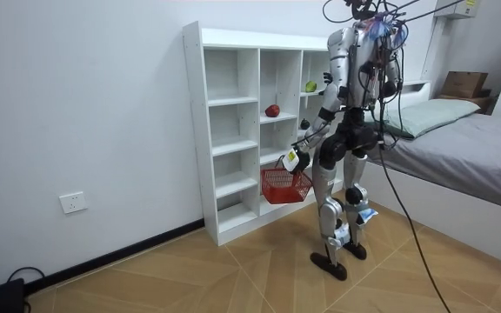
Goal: Collect fruits from the closet
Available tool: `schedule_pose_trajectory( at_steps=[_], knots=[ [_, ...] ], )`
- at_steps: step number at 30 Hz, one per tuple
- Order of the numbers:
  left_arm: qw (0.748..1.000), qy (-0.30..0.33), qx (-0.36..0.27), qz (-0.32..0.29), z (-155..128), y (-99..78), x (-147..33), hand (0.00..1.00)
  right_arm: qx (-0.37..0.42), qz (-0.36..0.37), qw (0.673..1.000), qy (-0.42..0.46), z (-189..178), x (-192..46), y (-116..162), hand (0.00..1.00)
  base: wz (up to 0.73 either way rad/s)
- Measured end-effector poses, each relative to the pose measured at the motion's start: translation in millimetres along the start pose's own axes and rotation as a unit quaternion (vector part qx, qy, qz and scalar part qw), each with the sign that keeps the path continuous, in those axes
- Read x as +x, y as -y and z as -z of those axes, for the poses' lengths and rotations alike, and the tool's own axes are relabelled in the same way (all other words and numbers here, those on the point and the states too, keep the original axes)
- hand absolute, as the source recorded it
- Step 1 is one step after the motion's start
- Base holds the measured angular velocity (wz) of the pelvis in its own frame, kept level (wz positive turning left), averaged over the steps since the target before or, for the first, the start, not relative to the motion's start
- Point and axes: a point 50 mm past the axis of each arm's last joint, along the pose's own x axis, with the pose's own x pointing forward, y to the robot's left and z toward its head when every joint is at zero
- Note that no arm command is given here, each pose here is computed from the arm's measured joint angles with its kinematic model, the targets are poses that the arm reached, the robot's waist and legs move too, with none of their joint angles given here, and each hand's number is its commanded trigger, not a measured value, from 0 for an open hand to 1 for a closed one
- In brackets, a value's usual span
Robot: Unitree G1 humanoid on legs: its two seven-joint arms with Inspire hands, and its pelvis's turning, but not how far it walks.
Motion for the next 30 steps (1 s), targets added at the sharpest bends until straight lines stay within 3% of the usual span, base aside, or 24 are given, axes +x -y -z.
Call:
schedule_pose_trajectory(
  at_steps=[30],
  knots=[
    [1.000, -0.020, 0.017, 0.016, 6, -4.3, -0.2, 1.00, 0.046, 0.002, 0.998, 0.035, -11, 31, 1, 0.00, 0.03]
  ],
)
